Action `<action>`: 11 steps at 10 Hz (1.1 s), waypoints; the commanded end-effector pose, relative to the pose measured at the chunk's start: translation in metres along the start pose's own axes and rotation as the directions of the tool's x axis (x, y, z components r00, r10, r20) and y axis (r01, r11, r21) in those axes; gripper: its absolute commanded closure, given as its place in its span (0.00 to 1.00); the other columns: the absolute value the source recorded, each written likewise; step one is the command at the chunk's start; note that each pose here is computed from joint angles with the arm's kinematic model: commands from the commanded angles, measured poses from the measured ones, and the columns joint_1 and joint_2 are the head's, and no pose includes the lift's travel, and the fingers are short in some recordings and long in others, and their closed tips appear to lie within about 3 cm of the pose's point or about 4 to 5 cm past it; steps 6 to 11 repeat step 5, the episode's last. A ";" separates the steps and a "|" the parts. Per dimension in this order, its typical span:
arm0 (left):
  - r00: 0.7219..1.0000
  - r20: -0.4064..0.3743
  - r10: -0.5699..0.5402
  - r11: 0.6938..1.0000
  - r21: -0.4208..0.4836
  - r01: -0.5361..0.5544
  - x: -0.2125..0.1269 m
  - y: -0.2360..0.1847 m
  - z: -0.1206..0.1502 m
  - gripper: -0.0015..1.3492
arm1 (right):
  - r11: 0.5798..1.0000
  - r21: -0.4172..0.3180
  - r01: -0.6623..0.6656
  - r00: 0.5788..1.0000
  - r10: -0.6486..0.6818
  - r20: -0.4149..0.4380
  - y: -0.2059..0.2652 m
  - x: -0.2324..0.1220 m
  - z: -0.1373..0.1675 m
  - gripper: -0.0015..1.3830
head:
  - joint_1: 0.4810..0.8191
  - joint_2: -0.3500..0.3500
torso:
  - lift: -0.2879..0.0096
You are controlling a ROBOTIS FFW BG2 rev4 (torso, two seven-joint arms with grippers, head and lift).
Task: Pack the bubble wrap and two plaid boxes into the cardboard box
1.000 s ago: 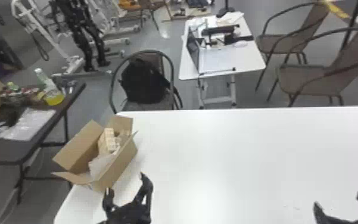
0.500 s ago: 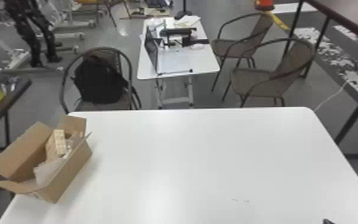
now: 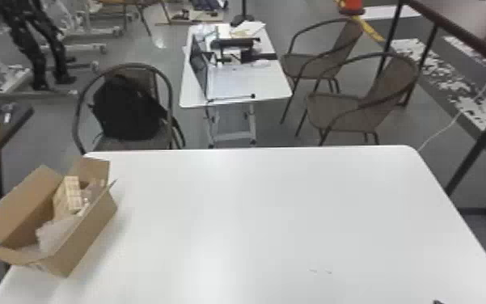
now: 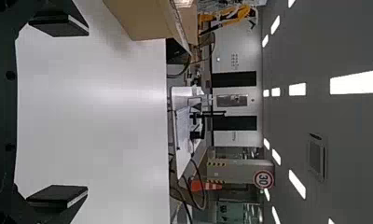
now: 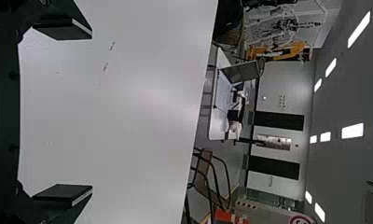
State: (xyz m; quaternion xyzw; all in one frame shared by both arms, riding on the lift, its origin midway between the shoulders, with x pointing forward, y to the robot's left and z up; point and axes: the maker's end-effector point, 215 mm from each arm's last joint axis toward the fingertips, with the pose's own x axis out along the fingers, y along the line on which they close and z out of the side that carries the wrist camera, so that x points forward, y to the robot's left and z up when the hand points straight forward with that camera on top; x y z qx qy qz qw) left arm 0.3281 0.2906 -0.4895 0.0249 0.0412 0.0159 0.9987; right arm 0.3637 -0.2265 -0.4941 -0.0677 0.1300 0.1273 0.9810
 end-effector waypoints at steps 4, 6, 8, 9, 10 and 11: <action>1.000 -0.011 -0.017 1.000 0.023 0.018 0.002 0.016 -0.002 0.08 | 0.999 0.033 0.004 1.000 -0.005 0.030 0.001 -0.001 0.000 0.10 | 0.63 0.69 | 0.92; 1.000 -0.011 -0.016 1.000 0.020 0.016 0.002 0.016 -0.002 0.08 | 0.999 0.040 0.005 1.000 -0.006 0.028 0.001 -0.001 -0.001 0.10 | 0.63 0.69 | 0.92; 1.000 -0.011 -0.016 1.000 0.020 0.016 0.002 0.016 -0.002 0.08 | 0.999 0.040 0.005 1.000 -0.006 0.028 0.001 -0.001 -0.001 0.10 | 0.63 0.69 | 0.92; 1.000 -0.011 -0.016 1.000 0.020 0.016 0.002 0.016 -0.002 0.08 | 0.999 0.040 0.005 1.000 -0.006 0.028 0.001 -0.001 -0.001 0.10 | 0.63 0.69 | 0.92; 1.000 -0.011 -0.016 1.000 0.020 0.016 0.002 0.016 -0.002 0.08 | 0.999 0.040 0.005 1.000 -0.006 0.028 0.001 -0.001 -0.001 0.10 | 0.63 0.69 | 0.92; 1.000 -0.011 -0.016 1.000 0.020 0.016 0.002 0.016 -0.002 0.08 | 0.999 0.040 0.005 1.000 -0.006 0.028 0.001 -0.001 -0.001 0.10 | 0.63 0.69 | 0.92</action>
